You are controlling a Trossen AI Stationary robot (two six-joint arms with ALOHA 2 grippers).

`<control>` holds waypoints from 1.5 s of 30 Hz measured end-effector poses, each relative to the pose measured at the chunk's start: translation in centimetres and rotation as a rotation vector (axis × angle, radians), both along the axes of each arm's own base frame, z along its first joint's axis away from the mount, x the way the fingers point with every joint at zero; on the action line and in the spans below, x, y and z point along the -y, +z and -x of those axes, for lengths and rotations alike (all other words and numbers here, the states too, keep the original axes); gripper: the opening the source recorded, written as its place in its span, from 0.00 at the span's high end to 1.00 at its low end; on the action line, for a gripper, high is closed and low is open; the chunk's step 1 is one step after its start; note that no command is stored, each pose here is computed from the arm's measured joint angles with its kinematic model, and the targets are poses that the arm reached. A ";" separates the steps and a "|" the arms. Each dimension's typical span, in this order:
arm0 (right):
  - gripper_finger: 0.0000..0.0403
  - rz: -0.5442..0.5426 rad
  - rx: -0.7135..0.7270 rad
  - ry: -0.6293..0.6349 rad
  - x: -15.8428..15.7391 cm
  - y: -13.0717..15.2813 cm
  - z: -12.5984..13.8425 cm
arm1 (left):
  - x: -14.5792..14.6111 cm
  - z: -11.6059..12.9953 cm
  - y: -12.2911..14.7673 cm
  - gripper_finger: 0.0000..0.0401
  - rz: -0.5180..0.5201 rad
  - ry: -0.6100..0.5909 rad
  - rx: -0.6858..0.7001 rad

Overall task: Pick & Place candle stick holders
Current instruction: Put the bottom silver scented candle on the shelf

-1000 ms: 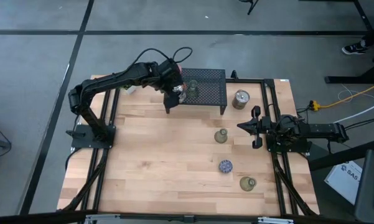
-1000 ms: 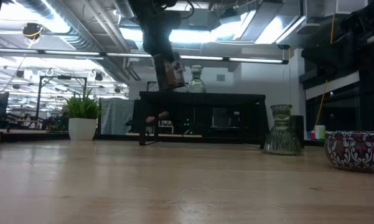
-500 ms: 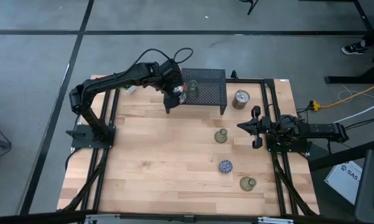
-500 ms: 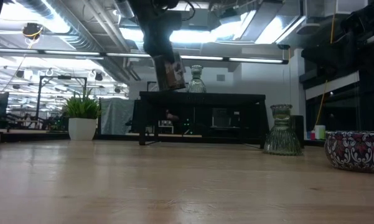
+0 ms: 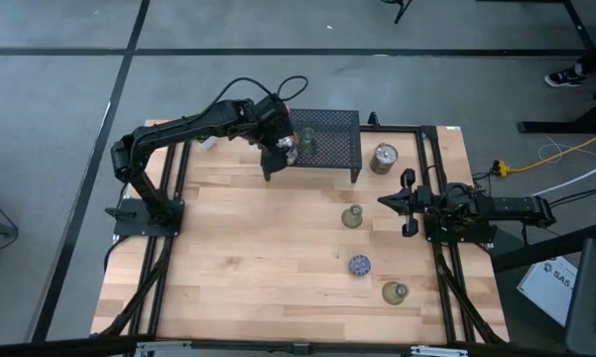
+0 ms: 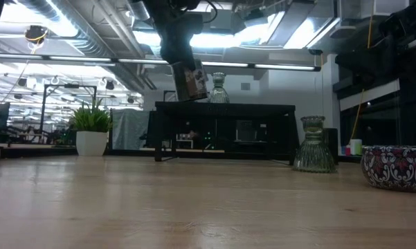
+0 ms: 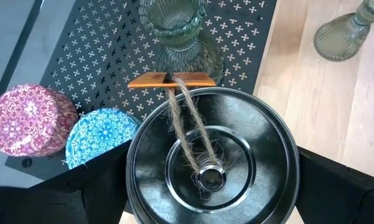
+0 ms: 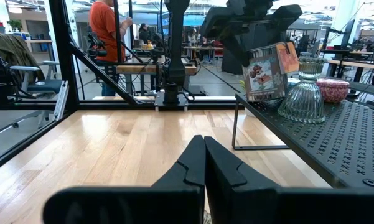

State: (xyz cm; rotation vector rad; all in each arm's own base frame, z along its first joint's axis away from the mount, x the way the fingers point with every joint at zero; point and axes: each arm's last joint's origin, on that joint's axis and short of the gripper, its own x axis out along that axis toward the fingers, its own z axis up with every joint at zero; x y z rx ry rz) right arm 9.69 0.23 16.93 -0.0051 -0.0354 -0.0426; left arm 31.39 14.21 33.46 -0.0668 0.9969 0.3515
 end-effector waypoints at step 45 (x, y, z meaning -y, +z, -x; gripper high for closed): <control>1.00 0.000 0.000 0.000 0.0 0.0 0.0 | -0.2 -0.3 0.3 0.11 -0.038 0.014 0.035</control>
